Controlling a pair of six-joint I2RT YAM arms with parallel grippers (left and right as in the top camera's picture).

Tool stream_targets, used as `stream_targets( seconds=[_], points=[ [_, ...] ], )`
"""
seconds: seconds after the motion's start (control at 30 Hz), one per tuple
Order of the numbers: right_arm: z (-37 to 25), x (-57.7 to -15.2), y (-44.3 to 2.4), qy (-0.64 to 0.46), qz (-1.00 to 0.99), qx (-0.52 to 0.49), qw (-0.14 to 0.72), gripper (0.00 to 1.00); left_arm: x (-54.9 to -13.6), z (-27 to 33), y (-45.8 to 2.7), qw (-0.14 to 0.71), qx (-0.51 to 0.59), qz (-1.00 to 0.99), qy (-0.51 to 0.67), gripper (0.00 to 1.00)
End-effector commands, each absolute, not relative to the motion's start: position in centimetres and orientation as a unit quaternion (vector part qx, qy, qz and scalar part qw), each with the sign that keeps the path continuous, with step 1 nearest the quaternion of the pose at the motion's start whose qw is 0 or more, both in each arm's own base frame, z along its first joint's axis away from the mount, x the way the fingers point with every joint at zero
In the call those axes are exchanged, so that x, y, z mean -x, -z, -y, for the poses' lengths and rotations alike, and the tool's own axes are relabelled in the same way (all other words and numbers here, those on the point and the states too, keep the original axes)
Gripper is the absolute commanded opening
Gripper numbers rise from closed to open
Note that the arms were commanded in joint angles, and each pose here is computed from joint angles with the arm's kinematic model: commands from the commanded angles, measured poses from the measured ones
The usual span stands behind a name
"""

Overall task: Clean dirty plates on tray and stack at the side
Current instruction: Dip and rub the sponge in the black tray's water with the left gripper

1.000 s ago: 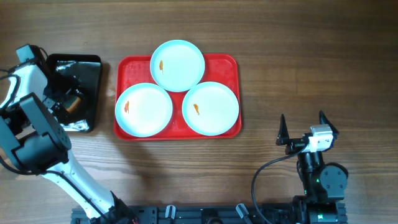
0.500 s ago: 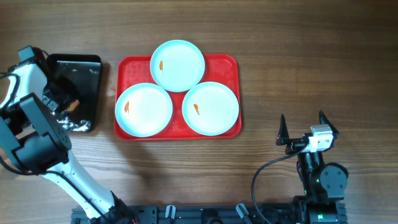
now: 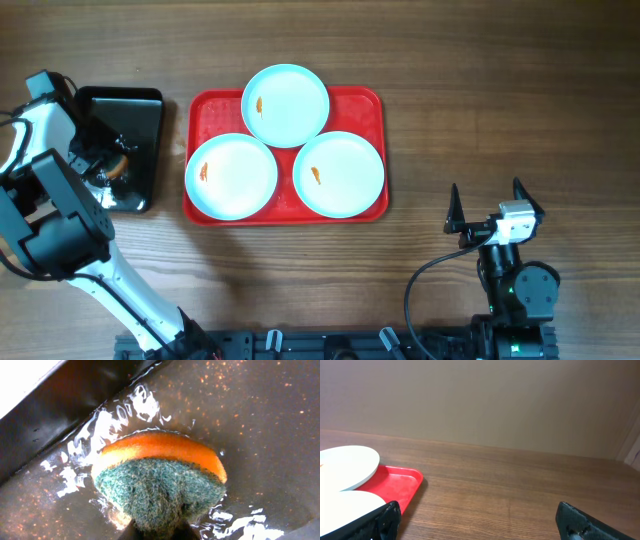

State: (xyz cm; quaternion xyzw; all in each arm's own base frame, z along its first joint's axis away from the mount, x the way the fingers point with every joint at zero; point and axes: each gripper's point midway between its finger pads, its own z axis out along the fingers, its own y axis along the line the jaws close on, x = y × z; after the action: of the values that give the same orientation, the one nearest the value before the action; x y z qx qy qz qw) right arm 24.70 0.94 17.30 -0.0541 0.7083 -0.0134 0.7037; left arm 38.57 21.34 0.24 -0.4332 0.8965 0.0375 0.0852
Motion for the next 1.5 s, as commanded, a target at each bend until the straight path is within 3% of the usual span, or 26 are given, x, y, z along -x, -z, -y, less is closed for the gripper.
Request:
stream_targets(
  seconds=[0.0, 0.17, 0.23, 0.27, 0.3, 0.37, 0.87, 0.9, 0.97, 1.0, 1.17, 1.37, 1.47],
  points=[
    [-0.9, -24.7, -17.5, 0.018, -0.705, 0.056, 0.707, 1.0, -38.2, -21.5, 0.2, 0.077, 0.434, -0.896, -0.044, 0.04],
    [-0.9, -24.7, -17.5, 0.018, -0.705, 0.056, 0.707, 1.0, -38.2, -21.5, -3.8, 0.107, 0.434, -0.893, -0.045, 0.04],
    [-0.9, -24.7, -17.5, 0.018, -0.705, 0.056, 0.707, 1.0, -38.1, -21.4, -4.6, 0.11, 0.434, -0.893, -0.044, 0.6],
    [-0.9, -24.7, -17.5, 0.018, -0.705, 0.056, 0.707, 1.0, -37.8, -21.2, -4.5, 0.103, 0.434, -0.894, -0.042, 0.54],
    [-0.9, -24.7, -17.5, 0.018, -0.705, 0.056, 0.707, 1.0, -37.6, -21.1, -4.2, 0.097, 0.434, -0.895, -0.042, 0.56],
    [-0.9, -24.7, -17.5, 0.018, -0.705, 0.056, 0.707, 1.0, -37.5, -21.0, -4.1, 0.093, 0.434, -0.895, -0.042, 0.76],
    [-0.9, -24.7, -17.5, 0.018, -0.705, 0.056, 0.707, 1.0, -36.6, -20.9, -1.4, 0.093, 0.41, -0.906, -0.05, 0.6],
    [-0.9, -24.7, -17.5, 0.018, -0.705, 0.056, 0.707, 1.0, -36.7, -20.9, -1.4, 0.094, 0.41, -0.906, -0.05, 0.54],
    [-0.9, -24.7, -17.5, 0.018, -0.705, 0.056, 0.707, 1.0, -36.8, -21.1, -1.5, 0.098, 0.411, -0.905, -0.05, 0.17],
    [-0.9, -24.7, -17.5, 0.018, -0.705, 0.056, 0.707, 1.0, -36.7, -21.3, -1.5, 0.098, 0.412, -0.904, -0.055, 0.04],
    [-0.9, -24.7, -17.5, 0.018, -0.705, 0.056, 0.707, 1.0, -36.9, -21.5, -4.4, 0.125, 0.412, -0.901, -0.061, 0.04],
    [-0.9, -24.7, -17.5, 0.018, -0.705, 0.056, 0.707, 1.0, -37.8, -20.3, -16.6, 0.274, 0.397, -0.876, -0.028, 0.04],
    [-0.9, -24.7, -17.5, 0.018, -0.705, 0.056, 0.707, 1.0, -38.6, -18.5, -20.5, 0.329, 0.373, -0.867, 0.02, 0.04]
  ],
)
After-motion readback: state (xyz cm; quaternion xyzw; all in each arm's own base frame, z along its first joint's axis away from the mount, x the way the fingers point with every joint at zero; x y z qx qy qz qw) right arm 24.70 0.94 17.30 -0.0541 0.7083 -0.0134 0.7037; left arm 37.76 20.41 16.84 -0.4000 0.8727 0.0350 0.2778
